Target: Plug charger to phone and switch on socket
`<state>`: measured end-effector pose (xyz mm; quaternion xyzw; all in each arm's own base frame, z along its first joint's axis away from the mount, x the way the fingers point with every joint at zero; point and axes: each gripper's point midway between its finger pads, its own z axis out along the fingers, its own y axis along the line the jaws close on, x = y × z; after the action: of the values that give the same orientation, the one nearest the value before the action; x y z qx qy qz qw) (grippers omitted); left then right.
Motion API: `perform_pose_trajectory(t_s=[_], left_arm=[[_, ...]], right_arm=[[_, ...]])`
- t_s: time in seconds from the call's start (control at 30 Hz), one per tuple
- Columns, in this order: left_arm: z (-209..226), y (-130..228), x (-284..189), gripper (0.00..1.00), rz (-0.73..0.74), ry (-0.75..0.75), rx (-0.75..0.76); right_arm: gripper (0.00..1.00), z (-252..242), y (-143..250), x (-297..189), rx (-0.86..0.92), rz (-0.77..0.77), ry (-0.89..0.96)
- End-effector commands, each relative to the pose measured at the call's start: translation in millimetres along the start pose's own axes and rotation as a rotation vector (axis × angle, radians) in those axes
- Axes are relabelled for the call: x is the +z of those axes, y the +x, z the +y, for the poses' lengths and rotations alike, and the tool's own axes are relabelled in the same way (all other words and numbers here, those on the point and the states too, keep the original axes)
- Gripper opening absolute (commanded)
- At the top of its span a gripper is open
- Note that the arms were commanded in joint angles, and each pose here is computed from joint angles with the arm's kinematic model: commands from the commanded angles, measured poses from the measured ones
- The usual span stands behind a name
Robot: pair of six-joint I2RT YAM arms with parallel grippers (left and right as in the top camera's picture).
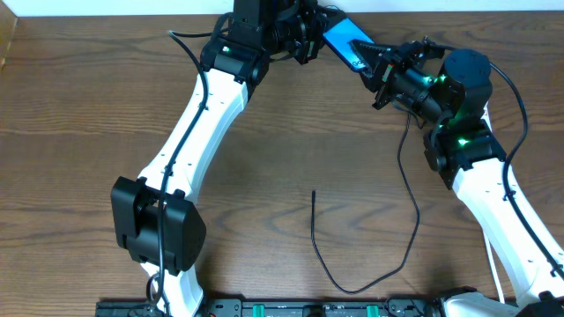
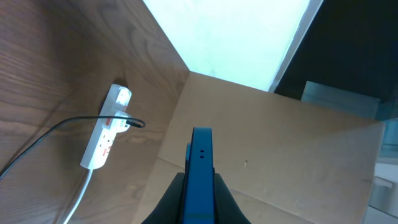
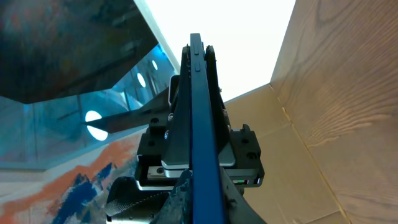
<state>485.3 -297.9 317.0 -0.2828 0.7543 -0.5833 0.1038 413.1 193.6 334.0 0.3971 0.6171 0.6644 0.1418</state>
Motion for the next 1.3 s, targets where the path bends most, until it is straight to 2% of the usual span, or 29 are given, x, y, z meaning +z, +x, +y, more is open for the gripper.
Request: perform_pose_trajectory(t_s=[0.0, 0.03, 0.1, 0.13, 0.23, 0.27, 0.43, 0.7, 0.77, 0.83, 0.9, 0.93, 1.0, 1.07, 1.1, 1.17, 1.27], left_arm=[[-3.1, 0.9, 1.2, 0.08, 0.011, 0.01, 0.024], [-3.1, 0.7, 1.1, 0.07, 0.01, 0.01, 0.024], [-3.1, 0.7, 1.1, 0.07, 0.01, 0.01, 0.024], [-3.1, 0.7, 1.1, 0.07, 0.01, 0.01, 0.024], [-3.3, -4.6, -1.6, 0.08, 0.0, 0.012, 0.021], [-3.3, -8.8, -3.7, 0.07, -0.007, 0.013, 0.02], [-4.2, -44.4, -30.7, 0.07, -0.027, 0.033, 0.023], [8.6, -107.5, -126.4, 0.08, 0.06, 0.086, 0.063], [15.9, -112.7, -145.3, 0.07, 0.084, 0.094, 0.147], [21.6, -113.3, -162.5, 0.07, 0.115, 0.118, 0.3], [28.9, -111.5, -173.7, 0.08, 0.138, 0.133, 0.402], [38.4, -111.7, -179.7, 0.07, 0.139, 0.12, 0.428], [49.1, -112.0, -183.8, 0.07, 0.135, 0.096, 0.445], [92.9, -124.7, -186.9, 0.07, 0.055, -0.111, 0.392], [103.2, -127.7, -188.3, 0.07, 0.036, -0.166, 0.376], [114.5, -130.0, -190.4, 0.07, 0.02, -0.226, 0.362], [117.1, -129.7, -191.0, 0.07, 0.023, -0.238, 0.384]], right_arm=[[0.19, 9.4, 9.0, -1.2, -0.008, 0.02, -0.017], [0.25, 9.3, 8.9, -1.2, -0.008, 0.02, -0.017], [0.48, 9.3, 9.0, -1.2, -0.008, 0.02, -0.017], [0.64, 9.3, 9.0, -1.2, -0.008, 0.02, -0.017], [0.97, 11.0, 5.2, -2.6, -0.016, 0.012, -0.021], [0.99, 12.7, 4.1, -3.6, -0.039, 0.013, -0.026], [0.99, 22.2, 1.8, -16.3, -0.251, 0.087, -0.045], [0.99, 19.6, 2.2, -47.5, -0.698, 0.271, -0.063], [0.99, 17.6, 5.1, -49.7, -0.772, 0.297, -0.072], [0.97, 11.9, 6.5, -49.1, -0.819, 0.311, -0.065], [0.91, 2.7, 6.2, -47.6, -0.839, 0.318, -0.04], [0.86, -7.4, 4.1, -45.6, -0.841, 0.315, -0.005], [0.82, -25.4, -2.8, -42.4, -0.809, 0.288, 0.071], [0.83, -74.1, -17.7, -38.8, -0.744, 0.203, 0.291], [0.83, -83.8, -16.3, -37.7, -0.758, 0.199, 0.331], [0.83, -103.8, -12.2, -35.3, -0.783, 0.188, 0.416], [0.85, -138.3, -4.5, -34.0, -0.818, 0.141, 0.582]])
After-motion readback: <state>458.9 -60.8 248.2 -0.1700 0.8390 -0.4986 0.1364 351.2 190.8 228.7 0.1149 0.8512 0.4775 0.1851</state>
